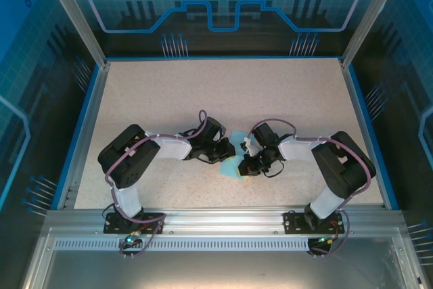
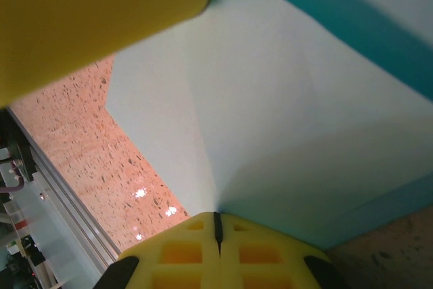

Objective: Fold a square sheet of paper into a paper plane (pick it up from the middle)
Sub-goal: Fold the triangle a second time at the center of the table.

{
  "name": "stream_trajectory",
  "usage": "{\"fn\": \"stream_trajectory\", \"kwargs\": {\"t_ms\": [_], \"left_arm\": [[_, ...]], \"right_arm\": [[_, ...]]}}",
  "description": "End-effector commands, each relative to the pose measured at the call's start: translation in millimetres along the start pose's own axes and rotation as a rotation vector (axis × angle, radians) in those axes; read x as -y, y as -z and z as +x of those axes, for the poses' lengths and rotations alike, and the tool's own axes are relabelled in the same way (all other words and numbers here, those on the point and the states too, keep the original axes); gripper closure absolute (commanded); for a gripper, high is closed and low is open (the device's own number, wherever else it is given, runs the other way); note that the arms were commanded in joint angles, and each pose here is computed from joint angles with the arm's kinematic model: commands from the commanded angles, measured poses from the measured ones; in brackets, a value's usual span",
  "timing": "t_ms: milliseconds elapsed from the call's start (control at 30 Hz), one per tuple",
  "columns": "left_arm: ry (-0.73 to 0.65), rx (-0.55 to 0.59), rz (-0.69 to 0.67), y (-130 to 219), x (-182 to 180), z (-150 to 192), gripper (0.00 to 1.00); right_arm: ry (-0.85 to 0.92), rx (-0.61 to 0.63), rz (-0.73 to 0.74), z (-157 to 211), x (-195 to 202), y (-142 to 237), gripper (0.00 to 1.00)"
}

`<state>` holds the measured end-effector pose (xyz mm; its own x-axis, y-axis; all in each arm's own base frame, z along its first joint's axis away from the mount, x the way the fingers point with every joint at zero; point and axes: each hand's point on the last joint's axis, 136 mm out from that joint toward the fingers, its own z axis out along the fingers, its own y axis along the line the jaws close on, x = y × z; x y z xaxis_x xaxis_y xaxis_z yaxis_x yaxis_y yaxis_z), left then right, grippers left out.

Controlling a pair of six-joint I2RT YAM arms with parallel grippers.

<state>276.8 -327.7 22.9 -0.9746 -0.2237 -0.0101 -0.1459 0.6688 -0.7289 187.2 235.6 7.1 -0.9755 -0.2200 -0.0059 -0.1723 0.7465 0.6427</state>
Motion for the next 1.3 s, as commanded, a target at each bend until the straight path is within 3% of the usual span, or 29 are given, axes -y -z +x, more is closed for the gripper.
{"fn": "stream_trajectory", "kwargs": {"t_ms": [0,467,767,967,1267], "left_arm": [[0.004,-0.019,-0.010,-5.5,-9.0,7.3,0.87],[-0.001,-0.026,-0.068,-9.8,-27.8,10.3,0.88],[-0.005,-0.029,-0.080,-9.5,-30.2,11.4,0.89],[0.000,-0.023,-0.106,-8.8,-36.1,11.3,0.89],[0.014,-0.017,-0.140,-9.4,-46.9,12.1,0.90]], "right_arm": [[-0.065,-0.052,0.162,22.7,37.3,-2.6,0.98],[0.055,0.014,0.051,-10.8,-27.9,11.5,0.96],[0.031,-0.017,0.116,-23.5,-12.2,-5.3,0.97],[-0.020,-0.056,0.124,-5.0,8.9,-9.3,0.97],[-0.020,-0.058,0.068,16.9,4.3,2.7,0.94]]}}
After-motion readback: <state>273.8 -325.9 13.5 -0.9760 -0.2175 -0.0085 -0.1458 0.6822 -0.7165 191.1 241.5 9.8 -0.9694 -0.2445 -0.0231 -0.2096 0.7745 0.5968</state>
